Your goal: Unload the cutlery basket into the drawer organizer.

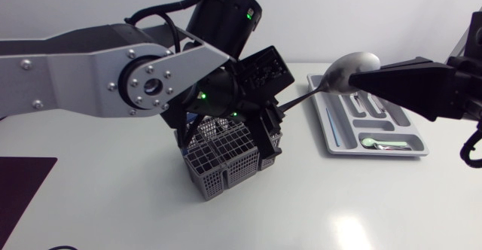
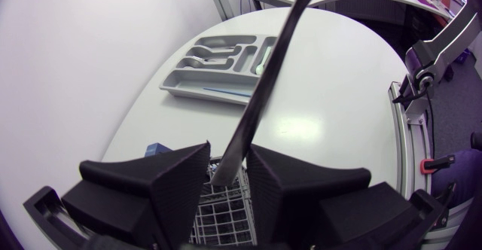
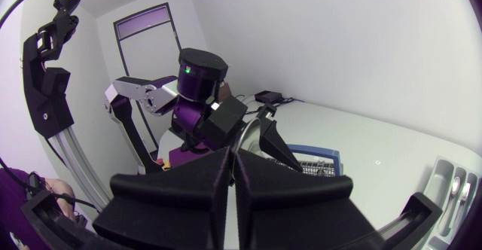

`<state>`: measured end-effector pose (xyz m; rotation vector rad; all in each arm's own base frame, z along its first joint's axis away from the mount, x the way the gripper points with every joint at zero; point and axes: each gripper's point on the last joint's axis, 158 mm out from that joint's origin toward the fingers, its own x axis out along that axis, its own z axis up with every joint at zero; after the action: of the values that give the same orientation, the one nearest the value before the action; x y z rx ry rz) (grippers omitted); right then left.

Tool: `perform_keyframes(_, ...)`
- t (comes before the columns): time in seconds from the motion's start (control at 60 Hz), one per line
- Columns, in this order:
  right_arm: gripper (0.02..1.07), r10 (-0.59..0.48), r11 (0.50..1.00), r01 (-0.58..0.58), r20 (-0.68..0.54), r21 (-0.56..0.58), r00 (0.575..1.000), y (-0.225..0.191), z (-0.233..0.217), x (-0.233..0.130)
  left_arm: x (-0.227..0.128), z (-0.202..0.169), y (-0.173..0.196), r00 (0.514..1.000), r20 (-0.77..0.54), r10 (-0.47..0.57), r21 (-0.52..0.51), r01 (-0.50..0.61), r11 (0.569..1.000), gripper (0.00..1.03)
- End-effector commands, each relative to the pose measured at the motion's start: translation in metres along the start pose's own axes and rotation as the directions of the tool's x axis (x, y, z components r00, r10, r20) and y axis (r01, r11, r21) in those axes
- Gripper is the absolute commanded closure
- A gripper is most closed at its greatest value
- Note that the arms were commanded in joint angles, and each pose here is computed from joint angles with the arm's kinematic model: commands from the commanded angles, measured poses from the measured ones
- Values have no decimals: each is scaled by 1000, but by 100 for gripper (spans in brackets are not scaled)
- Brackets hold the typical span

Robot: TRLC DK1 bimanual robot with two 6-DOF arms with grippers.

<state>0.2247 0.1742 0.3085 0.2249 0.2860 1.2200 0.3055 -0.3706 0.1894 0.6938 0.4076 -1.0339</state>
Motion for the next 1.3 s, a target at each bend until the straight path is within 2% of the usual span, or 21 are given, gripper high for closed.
perform_keyframes(0.0,101,8,1000,-8,-8,23,1000,-1,-3,2,8,-1,-3,1000,2,-5,8,5,1000,83)
perform_keyframes(0.05,101,6,1000,-6,-9,29,1000,-3,-3,2,9,0,-4,1000,3,-7,8,7,1000,87)
perform_keyframes(0.467,100,-38,997,39,-6,64,999,-19,-2,0,12,-2,-12,1000,-1,-30,10,30,1000,92)
perform_keyframes(0.567,92,-40,997,40,-6,68,999,-20,-3,0,12,-2,-13,999,-3,-32,10,32,999,92)
perform_keyframes(0.767,60,-43,998,42,2,51,999,-16,-2,-2,9,1,-14,998,6,-63,-2,63,998,92)
perform_keyframes(0.883,48,-61,998,61,18,8,998,-14,-2,-7,6,4,-16,995,19,-95,-8,95,995,92)
perform_keyframes(1.1,47,-73,997,73,19,-8,997,-19,-11,-8,3,7,-16,993,24,-115,-10,115,993,92)
perform_keyframes(1.283,47,-103,991,104,8,-82,995,-24,-27,-5,-11,16,-12,975,53,-215,-86,219,972,92)
